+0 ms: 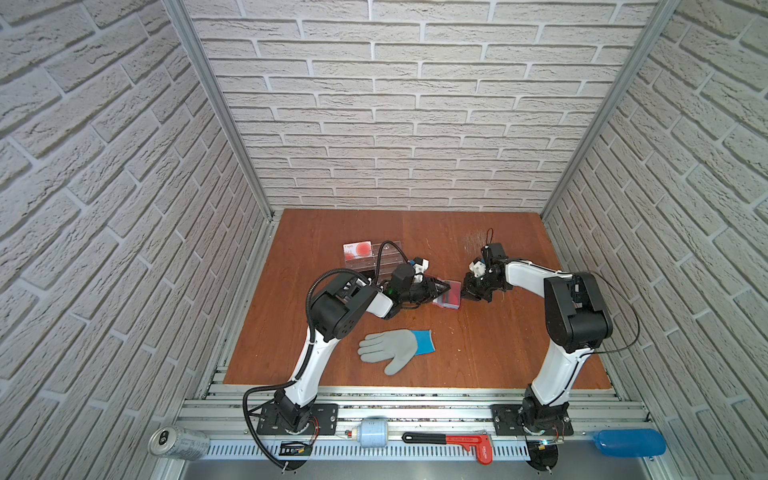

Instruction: Take the credit cards out of the card holder

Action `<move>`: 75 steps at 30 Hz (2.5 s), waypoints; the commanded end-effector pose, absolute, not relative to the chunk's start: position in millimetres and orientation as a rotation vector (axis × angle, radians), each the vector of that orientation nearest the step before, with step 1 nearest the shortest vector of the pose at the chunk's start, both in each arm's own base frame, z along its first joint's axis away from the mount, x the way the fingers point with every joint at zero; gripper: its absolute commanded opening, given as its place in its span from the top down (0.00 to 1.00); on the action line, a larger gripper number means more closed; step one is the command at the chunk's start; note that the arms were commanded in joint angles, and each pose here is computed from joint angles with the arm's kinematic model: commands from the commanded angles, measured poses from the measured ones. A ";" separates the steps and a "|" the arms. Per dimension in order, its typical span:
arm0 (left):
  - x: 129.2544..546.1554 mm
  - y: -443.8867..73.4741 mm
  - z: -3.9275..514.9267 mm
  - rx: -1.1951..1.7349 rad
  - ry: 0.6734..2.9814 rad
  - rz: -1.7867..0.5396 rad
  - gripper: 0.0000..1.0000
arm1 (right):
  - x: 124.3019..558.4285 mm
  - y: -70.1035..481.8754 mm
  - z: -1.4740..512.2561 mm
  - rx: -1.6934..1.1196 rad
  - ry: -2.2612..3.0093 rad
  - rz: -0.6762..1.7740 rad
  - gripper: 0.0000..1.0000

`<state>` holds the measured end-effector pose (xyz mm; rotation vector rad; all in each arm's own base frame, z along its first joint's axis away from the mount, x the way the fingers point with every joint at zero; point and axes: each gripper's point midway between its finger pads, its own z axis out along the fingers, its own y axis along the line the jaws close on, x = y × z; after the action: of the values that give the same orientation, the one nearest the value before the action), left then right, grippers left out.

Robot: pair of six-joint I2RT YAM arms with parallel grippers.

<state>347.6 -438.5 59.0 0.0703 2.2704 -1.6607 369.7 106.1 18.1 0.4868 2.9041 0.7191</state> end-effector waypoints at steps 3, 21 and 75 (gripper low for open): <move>295.0 -474.2 73.8 0.303 2.236 -1.819 0.62 | 386.3 112.0 -10.6 0.411 2.886 0.611 0.93; 293.2 -476.6 71.4 0.333 2.258 -1.787 0.80 | 385.8 117.1 -8.2 0.399 2.873 0.654 0.93; 308.5 -447.5 62.5 0.298 2.292 -1.685 1.00 | 385.4 119.3 -10.6 0.406 2.870 0.686 0.93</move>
<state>345.9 -432.3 48.4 0.1090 2.3005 -1.5743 370.9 106.9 18.2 0.4857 2.9095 0.7144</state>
